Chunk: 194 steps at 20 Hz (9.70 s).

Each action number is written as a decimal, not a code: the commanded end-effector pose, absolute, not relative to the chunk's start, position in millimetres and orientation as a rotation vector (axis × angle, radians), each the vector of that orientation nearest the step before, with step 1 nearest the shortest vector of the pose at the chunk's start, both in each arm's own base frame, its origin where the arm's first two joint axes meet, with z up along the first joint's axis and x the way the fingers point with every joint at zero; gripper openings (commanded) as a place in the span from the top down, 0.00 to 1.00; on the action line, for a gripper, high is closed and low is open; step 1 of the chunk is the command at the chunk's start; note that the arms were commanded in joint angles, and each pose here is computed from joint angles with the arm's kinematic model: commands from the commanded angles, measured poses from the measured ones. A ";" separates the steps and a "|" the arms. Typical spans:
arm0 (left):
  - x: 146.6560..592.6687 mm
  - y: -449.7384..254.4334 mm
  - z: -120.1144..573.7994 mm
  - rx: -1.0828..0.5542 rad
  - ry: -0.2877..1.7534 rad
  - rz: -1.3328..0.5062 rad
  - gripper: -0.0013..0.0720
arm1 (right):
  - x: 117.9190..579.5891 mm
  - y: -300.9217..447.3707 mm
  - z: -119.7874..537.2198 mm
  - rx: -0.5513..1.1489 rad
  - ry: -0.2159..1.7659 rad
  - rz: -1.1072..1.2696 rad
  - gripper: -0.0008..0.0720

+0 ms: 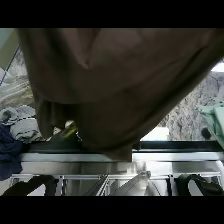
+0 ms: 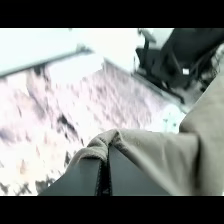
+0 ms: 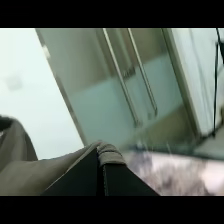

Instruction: Fold the shirts.

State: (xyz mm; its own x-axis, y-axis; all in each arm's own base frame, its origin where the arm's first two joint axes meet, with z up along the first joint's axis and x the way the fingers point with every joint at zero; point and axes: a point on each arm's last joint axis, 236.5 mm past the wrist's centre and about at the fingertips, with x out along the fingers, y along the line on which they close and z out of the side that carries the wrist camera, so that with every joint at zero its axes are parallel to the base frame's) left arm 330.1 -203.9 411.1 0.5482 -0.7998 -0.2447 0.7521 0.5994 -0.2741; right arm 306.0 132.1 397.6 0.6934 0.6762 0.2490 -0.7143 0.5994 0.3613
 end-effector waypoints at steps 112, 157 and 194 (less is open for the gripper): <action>364.6 -145.5 -100.5 -0.836 1.431 -0.485 0.46 | 316.0 36.7 -28.7 0.821 1.369 0.446 0.16; 238.5 -162.8 376.1 -0.349 0.540 -1.171 0.95 | 225.8 89.6 438.5 0.506 -0.352 1.038 0.95; 491.4 -127.6 -3.6 -0.867 1.371 -0.885 0.96 | 441.0 10.1 -19.9 0.930 0.808 0.392 0.96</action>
State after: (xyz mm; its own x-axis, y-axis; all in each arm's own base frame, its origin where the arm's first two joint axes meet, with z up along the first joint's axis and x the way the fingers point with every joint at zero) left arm 512.1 -126.0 15.3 0.0846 -0.9064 -0.4138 0.1104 0.4213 -0.9002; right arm 467.4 1.0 15.4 0.7587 0.5715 -0.3126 -0.0334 0.5135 0.8575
